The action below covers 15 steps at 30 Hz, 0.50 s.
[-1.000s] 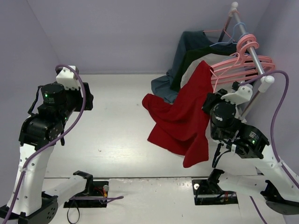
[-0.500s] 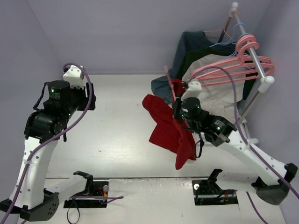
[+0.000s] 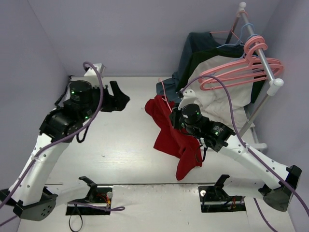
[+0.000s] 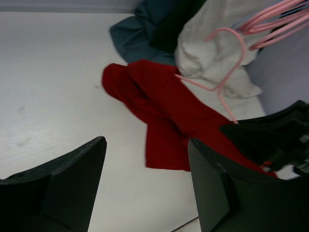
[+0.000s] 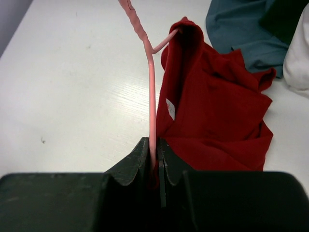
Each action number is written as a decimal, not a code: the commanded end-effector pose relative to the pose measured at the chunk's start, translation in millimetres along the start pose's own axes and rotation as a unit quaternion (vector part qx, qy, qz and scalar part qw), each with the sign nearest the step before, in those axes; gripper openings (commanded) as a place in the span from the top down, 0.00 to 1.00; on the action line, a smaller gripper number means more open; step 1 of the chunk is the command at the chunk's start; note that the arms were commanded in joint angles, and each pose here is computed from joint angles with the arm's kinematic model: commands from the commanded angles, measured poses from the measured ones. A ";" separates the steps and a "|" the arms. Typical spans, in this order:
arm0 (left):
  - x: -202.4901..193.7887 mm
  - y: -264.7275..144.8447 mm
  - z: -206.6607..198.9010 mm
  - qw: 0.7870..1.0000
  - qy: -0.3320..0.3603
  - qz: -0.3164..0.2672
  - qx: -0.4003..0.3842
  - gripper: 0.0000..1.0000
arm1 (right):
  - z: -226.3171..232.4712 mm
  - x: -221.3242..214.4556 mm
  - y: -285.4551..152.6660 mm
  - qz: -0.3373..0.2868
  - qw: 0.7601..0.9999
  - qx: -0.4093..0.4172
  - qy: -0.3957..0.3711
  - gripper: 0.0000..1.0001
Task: Place the t-shirt on the hanger
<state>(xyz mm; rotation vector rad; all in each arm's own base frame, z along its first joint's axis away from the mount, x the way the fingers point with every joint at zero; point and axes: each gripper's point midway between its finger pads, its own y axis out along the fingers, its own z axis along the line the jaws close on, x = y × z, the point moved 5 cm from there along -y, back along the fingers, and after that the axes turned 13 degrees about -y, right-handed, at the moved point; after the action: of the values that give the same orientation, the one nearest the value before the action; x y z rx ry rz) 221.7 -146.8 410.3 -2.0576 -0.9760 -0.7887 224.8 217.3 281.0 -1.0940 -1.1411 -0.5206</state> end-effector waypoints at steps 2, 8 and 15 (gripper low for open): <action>14.8 25.8 -65.9 0.987 -0.121 -0.074 -0.071 0.32 | 2.6 56.8 -5.3 -0.113 0.993 0.001 0.021 1.00; 5.5 52.4 -94.2 0.980 -0.165 -0.100 -0.050 0.31 | -0.2 64.6 -8.2 -0.136 0.991 -0.007 0.010 1.00; -11.6 86.0 -116.1 0.978 -0.179 -0.102 -0.023 0.31 | -3.8 65.5 -10.2 -0.149 0.989 -0.019 -0.001 1.00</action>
<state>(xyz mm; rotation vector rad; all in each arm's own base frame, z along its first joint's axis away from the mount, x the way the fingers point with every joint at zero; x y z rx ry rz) 253.4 -276.3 387.7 -2.1432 -1.1522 -0.5615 237.5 220.8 301.0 -1.0641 -1.2403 -0.6087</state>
